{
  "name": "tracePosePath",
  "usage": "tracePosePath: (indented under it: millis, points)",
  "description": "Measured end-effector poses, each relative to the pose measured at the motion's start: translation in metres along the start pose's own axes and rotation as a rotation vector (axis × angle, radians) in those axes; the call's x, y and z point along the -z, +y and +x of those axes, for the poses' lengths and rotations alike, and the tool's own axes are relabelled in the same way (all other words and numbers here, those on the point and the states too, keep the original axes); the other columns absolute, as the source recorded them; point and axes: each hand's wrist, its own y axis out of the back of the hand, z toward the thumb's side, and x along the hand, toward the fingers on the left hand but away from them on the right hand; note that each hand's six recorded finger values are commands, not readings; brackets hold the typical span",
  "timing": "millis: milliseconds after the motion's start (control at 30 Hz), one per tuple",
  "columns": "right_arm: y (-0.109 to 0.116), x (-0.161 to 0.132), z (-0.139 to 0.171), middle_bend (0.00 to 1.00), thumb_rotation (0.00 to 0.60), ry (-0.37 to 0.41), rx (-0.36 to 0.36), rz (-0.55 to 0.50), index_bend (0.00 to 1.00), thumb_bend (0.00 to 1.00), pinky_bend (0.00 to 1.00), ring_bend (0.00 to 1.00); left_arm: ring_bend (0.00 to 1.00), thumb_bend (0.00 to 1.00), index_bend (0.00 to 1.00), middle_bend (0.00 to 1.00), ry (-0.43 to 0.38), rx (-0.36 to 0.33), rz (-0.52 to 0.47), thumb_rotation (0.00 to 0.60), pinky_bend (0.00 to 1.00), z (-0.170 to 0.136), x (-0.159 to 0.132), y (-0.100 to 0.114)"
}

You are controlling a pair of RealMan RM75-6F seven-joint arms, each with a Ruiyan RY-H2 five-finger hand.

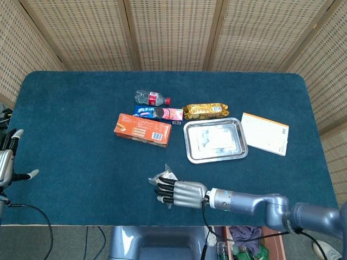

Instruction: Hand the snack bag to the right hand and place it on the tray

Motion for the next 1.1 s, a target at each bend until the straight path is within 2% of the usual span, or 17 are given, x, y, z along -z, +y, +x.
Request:
tracePosePath:
  millis: [167, 333, 367, 400, 433, 533, 633, 767, 900, 1100]
  points:
    - [-0.009, 0.005, -0.022, 0.0, 0.6, 0.041, -0.041, 0.101, 0.0, 0.0, 0.0, 0.0, 0.0, 0.0, 0.0, 0.0, 0.002, 0.014, -0.013, 0.6, 0.0, 0.003, 0.003, -0.003]
    - [-0.022, 0.01, -0.033, 0.01, 0.6, 0.03, -0.09, 0.124, 0.03, 0.0, 0.0, 0.0, 0.0, 0.0, 0.0, 0.0, 0.001, 0.015, -0.023, 0.6, 0.0, 0.004, 0.005, -0.002]
    - [-0.024, 0.01, -0.034, 0.06, 0.6, 0.029, -0.093, 0.125, 0.09, 0.0, 0.01, 0.02, 0.0, 0.0, 0.0, 0.0, 0.001, 0.016, -0.025, 0.6, 0.0, 0.004, 0.006, -0.002]
    - [-0.025, 0.01, -0.034, 0.15, 0.6, 0.029, -0.093, 0.126, 0.18, 0.0, 0.07, 0.08, 0.0, 0.0, 0.0, 0.0, 0.001, 0.016, -0.027, 0.6, 0.0, 0.004, 0.006, -0.002]
    - [-0.025, 0.009, -0.035, 0.27, 0.6, 0.033, -0.086, 0.124, 0.29, 0.03, 0.16, 0.16, 0.0, 0.0, 0.0, 0.0, 0.002, 0.016, -0.028, 0.6, 0.0, 0.005, 0.007, -0.001]
    - [-0.023, 0.007, -0.036, 0.48, 0.6, 0.042, -0.049, 0.11, 0.48, 0.16, 0.38, 0.36, 0.0, 0.0, 0.0, 0.0, 0.002, 0.017, -0.032, 0.6, 0.0, 0.005, 0.007, -0.001]
    - [-0.02, 0.008, -0.035, 0.54, 0.6, 0.047, 0.001, 0.089, 0.53, 0.24, 0.44, 0.41, 0.0, 0.0, 0.0, 0.0, 0.002, 0.021, -0.033, 0.6, 0.0, 0.006, 0.008, -0.001]
    - [-0.013, 0.016, -0.032, 0.54, 0.6, 0.036, 0.071, 0.079, 0.54, 0.29, 0.45, 0.42, 0.0, 0.0, 0.0, 0.0, 0.001, 0.027, -0.034, 0.6, 0.0, 0.007, 0.008, -0.003]
    - [-0.002, 0.043, -0.022, 0.54, 0.6, -0.039, 0.128, 0.078, 0.54, 0.3, 0.45, 0.42, 0.0, 0.0, 0.0, 0.0, 0.002, 0.032, -0.035, 0.6, 0.0, 0.007, 0.008, -0.004]
    - [-0.001, 0.1, -0.004, 0.54, 0.6, -0.228, 0.119, 0.061, 0.54, 0.3, 0.44, 0.42, 0.0, 0.0, 0.0, 0.0, 0.0, 0.045, -0.03, 0.6, 0.0, 0.008, 0.006, -0.007]
